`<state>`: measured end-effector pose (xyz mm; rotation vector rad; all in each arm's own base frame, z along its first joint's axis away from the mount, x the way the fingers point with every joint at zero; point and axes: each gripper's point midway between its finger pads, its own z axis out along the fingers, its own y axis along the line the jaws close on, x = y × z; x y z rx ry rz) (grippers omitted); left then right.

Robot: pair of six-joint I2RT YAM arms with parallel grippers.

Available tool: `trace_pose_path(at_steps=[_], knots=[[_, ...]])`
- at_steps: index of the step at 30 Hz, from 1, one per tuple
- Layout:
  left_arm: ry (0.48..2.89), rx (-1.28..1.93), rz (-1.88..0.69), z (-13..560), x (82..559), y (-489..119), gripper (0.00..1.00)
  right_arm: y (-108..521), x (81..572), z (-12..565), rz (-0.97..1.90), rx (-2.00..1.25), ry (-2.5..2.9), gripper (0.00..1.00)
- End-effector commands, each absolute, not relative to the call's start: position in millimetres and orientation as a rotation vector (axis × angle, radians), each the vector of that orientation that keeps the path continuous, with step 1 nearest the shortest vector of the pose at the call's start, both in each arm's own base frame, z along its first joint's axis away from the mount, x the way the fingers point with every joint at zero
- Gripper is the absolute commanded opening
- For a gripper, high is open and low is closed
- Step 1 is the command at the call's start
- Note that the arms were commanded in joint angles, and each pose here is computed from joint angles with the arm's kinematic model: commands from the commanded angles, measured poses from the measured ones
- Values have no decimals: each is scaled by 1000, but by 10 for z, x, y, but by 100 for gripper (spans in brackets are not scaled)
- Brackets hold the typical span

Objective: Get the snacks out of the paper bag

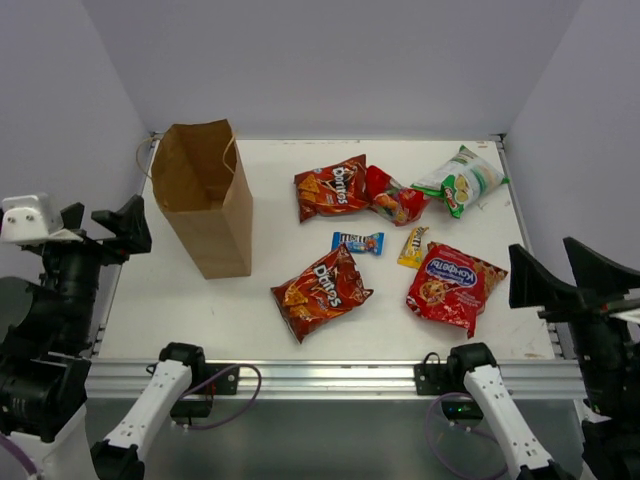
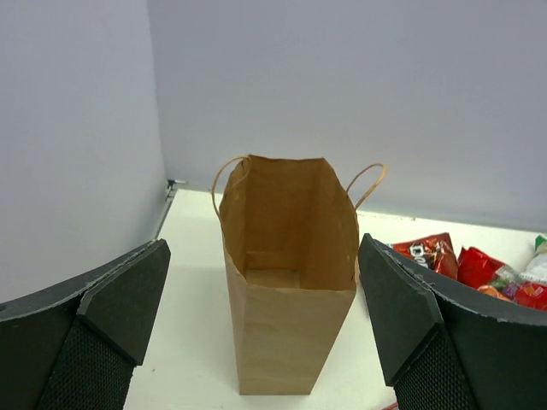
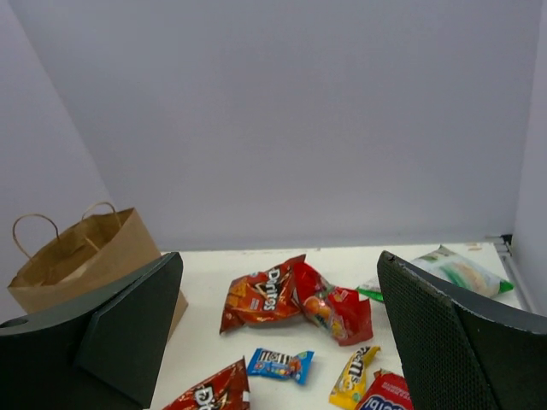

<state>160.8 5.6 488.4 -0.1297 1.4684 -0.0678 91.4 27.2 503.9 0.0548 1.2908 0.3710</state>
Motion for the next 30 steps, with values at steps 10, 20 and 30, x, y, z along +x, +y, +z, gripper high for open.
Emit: trace_pose_path(at_steps=[10, 20, 30], knots=[[1419, -170, -38, 4988, 1431, 180, 100, -69, 555, 5014, 240, 106, 1122, 99], [1379, -191, -37, 5038, 1401, 213, 100, -50, 560, 5002, 241, 90, 1119, 99], [1407, -173, -39, 4943, 1515, 168, 100, -36, 552, 4960, 249, 85, 1122, 99]])
